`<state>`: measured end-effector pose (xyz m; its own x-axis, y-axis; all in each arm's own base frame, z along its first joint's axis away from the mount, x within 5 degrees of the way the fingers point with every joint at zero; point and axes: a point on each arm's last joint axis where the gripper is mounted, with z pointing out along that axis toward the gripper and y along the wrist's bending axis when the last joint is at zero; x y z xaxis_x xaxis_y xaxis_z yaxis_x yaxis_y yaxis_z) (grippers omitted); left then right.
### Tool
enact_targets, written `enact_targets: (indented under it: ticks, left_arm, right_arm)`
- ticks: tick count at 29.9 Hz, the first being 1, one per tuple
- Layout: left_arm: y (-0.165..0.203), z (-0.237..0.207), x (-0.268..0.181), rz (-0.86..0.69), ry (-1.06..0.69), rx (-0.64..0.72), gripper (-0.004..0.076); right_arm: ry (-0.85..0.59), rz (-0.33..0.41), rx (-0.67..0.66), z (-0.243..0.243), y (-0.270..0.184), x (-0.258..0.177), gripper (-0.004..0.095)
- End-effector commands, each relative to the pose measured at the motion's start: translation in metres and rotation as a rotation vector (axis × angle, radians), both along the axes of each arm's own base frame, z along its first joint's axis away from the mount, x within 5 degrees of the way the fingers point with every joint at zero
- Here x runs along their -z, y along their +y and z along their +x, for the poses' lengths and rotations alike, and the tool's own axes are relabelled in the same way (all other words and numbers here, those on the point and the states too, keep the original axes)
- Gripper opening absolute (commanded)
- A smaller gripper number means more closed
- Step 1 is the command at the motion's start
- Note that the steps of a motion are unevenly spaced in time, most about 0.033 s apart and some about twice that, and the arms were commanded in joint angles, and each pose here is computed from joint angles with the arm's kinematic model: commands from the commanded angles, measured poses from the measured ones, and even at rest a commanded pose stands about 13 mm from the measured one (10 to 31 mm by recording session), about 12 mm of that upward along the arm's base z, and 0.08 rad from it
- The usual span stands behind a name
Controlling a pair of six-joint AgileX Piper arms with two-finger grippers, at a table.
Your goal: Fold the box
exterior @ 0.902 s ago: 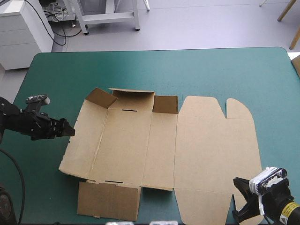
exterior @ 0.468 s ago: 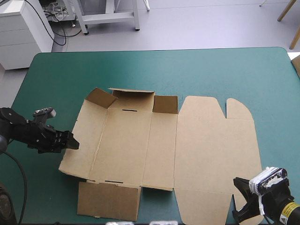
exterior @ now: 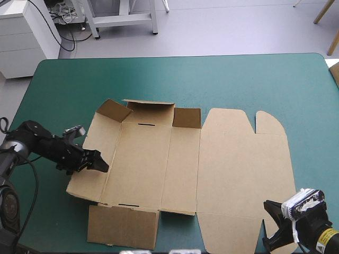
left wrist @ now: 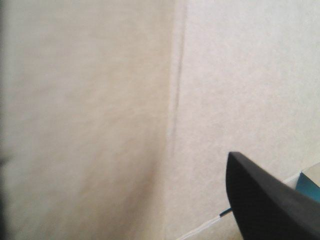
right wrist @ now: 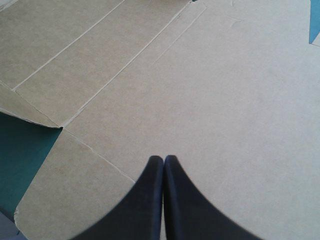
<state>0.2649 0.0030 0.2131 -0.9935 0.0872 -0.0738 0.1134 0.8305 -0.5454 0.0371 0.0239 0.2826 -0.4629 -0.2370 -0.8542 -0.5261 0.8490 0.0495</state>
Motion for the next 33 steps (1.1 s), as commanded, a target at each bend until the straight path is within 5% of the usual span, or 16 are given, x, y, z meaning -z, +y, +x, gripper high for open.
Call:
enact_targets:
  ticks: [1, 10, 21, 33]
  left_arm:
    - [-0.023, -0.006, -0.016, -0.069, 0.01, 0.089, 0.0456]
    - [-0.024, -0.008, -0.013, 0.003, 0.036, 0.127, -0.0001]
    - [-0.017, 0.004, -0.027, 0.084, -0.05, 0.172, -0.0008]
    - [-0.055, 0.048, -0.104, 0.718, -0.444, 0.55, -0.0008]
  right_arm:
    - [-0.062, 0.048, 0.004, 0.002, 0.002, -0.013, -0.0021]
    - [-0.05, 0.06, -0.001, 0.001, 0.003, -0.012, -0.0021]
    - [-0.049, 0.062, -0.002, 0.001, 0.003, -0.012, -0.0021]
    - [-0.047, 0.06, -0.002, 0.001, 0.003, -0.012, -0.0021]
